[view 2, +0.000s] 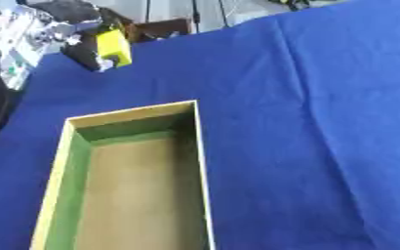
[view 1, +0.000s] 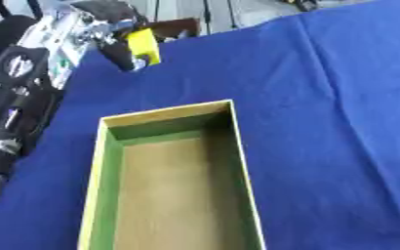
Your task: Pick up objects on the table and place them in the box.
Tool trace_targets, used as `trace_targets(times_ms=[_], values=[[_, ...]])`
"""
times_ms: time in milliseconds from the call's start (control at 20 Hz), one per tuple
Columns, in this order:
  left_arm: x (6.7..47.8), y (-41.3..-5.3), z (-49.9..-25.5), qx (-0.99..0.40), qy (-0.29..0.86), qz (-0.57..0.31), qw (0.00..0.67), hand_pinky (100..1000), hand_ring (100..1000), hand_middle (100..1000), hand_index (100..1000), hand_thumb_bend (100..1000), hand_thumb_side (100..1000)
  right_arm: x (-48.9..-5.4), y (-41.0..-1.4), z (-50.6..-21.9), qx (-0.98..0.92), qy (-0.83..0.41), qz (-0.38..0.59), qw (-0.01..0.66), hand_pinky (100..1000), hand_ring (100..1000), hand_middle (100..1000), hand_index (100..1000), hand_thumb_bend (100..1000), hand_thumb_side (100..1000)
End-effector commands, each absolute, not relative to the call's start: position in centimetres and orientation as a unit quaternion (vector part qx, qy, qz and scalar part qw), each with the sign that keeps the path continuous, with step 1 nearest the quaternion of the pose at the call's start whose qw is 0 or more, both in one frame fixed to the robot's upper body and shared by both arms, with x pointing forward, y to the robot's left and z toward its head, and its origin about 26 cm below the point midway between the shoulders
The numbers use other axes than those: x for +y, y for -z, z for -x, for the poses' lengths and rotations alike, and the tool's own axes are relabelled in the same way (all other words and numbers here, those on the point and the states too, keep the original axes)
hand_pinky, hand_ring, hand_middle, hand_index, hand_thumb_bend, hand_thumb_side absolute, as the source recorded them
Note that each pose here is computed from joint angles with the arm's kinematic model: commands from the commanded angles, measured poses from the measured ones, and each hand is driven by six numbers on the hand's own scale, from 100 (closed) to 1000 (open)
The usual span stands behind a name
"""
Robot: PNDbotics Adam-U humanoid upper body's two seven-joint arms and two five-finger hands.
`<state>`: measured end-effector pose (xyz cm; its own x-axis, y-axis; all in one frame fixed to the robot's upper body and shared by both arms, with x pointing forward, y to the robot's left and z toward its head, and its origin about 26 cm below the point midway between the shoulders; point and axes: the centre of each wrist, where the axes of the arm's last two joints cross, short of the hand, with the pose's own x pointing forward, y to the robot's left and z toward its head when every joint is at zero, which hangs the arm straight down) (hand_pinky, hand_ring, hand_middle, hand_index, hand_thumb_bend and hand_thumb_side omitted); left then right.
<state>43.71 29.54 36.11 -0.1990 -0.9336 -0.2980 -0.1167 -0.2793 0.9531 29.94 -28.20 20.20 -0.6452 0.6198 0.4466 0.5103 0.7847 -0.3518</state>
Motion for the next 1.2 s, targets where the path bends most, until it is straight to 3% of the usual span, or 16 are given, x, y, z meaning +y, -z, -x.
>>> trace_targets(times_ms=[50,300,600,1200], values=[[29.5,-39.1,-41.3,-0.51,0.578,-0.556,0.311,139,374,286,305,100,259,-28.6,-20.9,-29.6,-0.904,-0.093,0.32,0.269,544,631,588,841,327,766],[26.9,-40.6,-35.4,-0.539,0.586,-0.558,0.234,100,379,288,306,100,256,-28.9,-20.9,-29.5,-0.902,-0.09,0.321,0.272,545,631,589,841,308,750],[23.9,-38.0,-29.3,-0.59,0.617,-0.476,0.212,100,362,277,310,100,254,-28.9,-21.1,-29.6,-0.905,-0.087,0.316,0.269,547,633,593,840,282,745],[24.0,-29.5,-30.1,-0.582,0.683,-0.367,0.245,100,371,277,319,100,253,-28.8,-21.4,-29.7,-0.91,-0.075,0.309,0.265,548,634,594,840,274,741]])
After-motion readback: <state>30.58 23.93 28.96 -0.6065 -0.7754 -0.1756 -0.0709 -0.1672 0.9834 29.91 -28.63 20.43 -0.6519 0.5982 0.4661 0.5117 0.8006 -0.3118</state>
